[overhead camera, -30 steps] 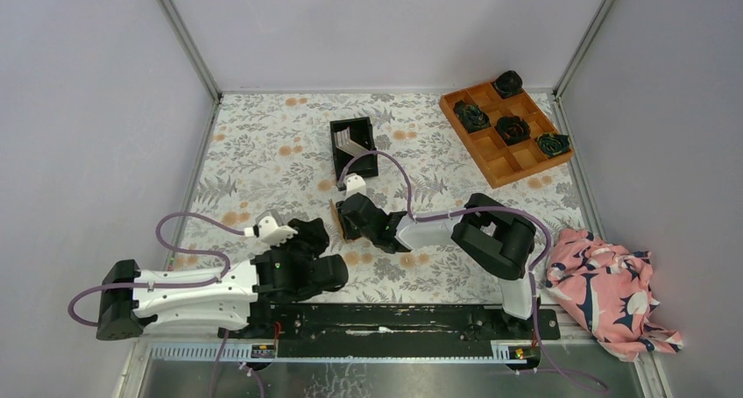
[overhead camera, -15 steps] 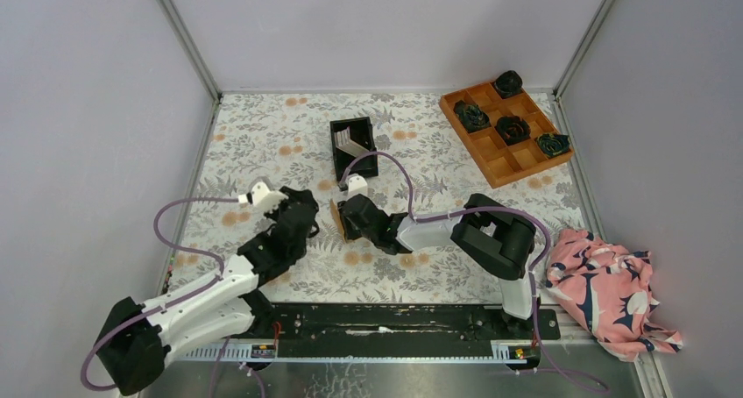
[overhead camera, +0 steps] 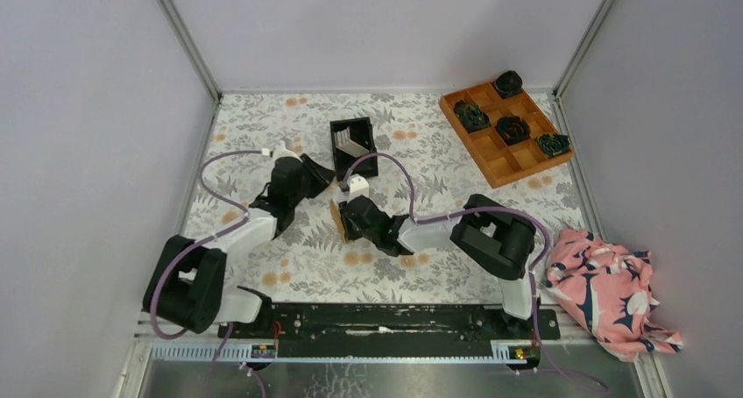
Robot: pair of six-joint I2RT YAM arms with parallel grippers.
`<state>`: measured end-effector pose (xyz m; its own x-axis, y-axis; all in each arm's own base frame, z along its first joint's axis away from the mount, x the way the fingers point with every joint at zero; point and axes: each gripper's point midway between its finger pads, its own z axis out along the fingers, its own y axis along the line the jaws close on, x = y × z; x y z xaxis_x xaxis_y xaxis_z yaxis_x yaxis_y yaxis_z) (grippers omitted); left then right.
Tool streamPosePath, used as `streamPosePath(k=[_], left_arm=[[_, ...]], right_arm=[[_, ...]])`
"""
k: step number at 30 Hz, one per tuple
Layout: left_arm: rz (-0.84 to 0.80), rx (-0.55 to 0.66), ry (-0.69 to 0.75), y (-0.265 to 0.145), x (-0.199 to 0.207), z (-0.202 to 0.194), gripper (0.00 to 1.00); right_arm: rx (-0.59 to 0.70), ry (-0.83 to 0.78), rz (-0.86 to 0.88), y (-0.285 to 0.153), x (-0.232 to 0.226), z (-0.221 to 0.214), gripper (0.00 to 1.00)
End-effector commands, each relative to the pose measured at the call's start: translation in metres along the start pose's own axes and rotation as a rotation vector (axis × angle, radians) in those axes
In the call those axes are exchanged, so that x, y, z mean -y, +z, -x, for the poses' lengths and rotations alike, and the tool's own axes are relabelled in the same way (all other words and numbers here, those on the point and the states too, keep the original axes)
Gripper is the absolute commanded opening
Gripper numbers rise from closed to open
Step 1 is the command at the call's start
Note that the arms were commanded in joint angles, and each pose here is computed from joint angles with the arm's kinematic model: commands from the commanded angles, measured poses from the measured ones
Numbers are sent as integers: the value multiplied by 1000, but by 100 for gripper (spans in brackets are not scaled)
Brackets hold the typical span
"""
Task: Put the credit cards into the card holder
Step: Open the card holder at the center of the board.
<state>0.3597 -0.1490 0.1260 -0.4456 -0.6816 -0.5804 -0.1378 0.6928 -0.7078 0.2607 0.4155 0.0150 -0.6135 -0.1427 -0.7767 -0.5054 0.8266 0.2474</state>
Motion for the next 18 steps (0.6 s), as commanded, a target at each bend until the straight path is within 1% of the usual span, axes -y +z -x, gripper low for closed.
streamPosePath(k=[1,5,10,18], left_arm=[[-248,-256,-12,2,53,-31,31],[-262,-381,-10,0,54,-52,26],[-147,-438,54,-2,34,-63,23],[12,-529,163,-10,-7,-100,19]], right_arm=[[-299,-115,-178,-11,65,-97,27],[-299,-116,-179,-10,65,-97,27],[-303,-114,-187,-10,66,-98,26],[-295,-112,-196,-13,68,-96,26]])
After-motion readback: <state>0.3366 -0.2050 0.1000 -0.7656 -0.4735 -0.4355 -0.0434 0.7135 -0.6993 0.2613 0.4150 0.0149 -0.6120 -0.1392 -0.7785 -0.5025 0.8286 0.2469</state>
